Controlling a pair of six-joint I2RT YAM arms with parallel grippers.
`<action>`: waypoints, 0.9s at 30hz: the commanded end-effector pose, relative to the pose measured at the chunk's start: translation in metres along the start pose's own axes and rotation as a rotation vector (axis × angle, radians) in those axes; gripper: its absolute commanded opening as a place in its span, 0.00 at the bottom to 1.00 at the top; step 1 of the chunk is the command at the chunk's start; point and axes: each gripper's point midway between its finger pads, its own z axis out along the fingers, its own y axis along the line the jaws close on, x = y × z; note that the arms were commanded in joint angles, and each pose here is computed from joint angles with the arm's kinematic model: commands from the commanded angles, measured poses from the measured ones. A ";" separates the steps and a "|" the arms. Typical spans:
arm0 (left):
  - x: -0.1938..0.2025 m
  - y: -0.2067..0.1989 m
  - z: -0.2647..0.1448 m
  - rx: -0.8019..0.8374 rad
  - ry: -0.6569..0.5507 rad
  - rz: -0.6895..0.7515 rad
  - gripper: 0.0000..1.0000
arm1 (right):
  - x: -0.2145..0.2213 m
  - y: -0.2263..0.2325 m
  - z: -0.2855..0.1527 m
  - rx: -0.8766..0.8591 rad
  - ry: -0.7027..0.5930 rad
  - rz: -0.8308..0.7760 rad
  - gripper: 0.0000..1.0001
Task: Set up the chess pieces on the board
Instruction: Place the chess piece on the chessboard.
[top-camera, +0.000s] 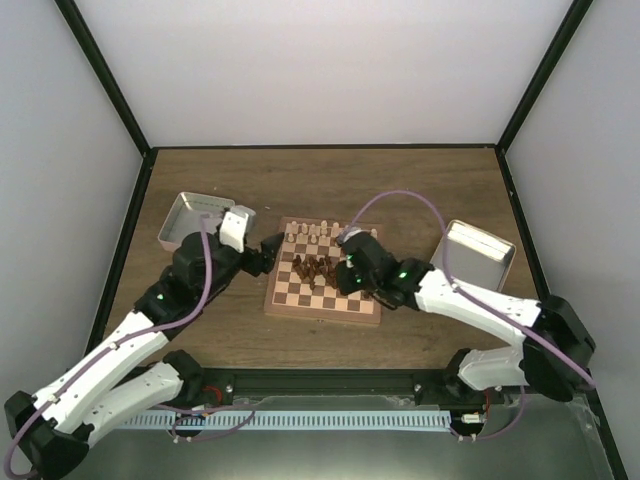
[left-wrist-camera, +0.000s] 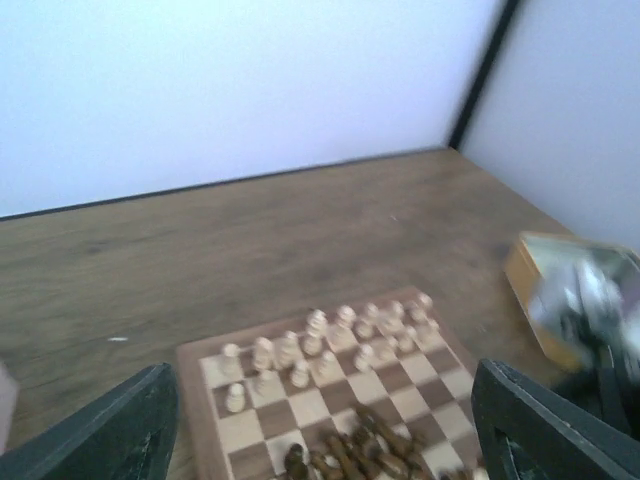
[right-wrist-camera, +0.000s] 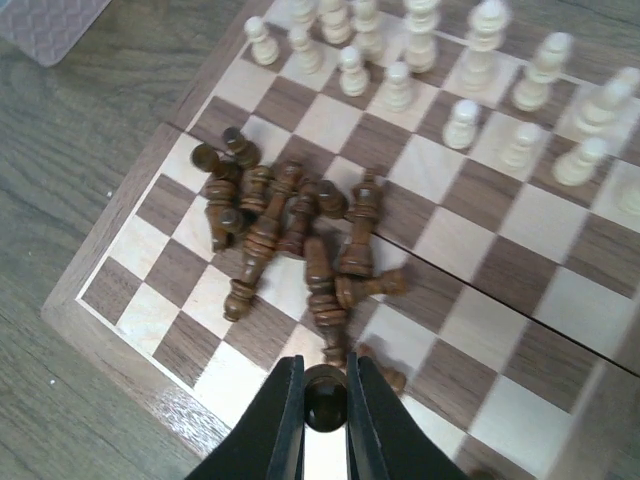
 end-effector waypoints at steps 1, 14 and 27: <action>-0.039 0.046 -0.025 -0.275 -0.128 -0.196 0.82 | -0.019 0.039 0.016 -0.013 -0.098 -0.101 0.01; -0.068 0.051 -0.057 -0.296 -0.255 -0.190 0.88 | -0.010 0.123 0.093 -0.080 -0.054 -0.282 0.01; -0.068 0.050 -0.061 -0.284 -0.298 -0.176 0.89 | 0.006 0.124 0.119 -0.065 0.011 -0.312 0.02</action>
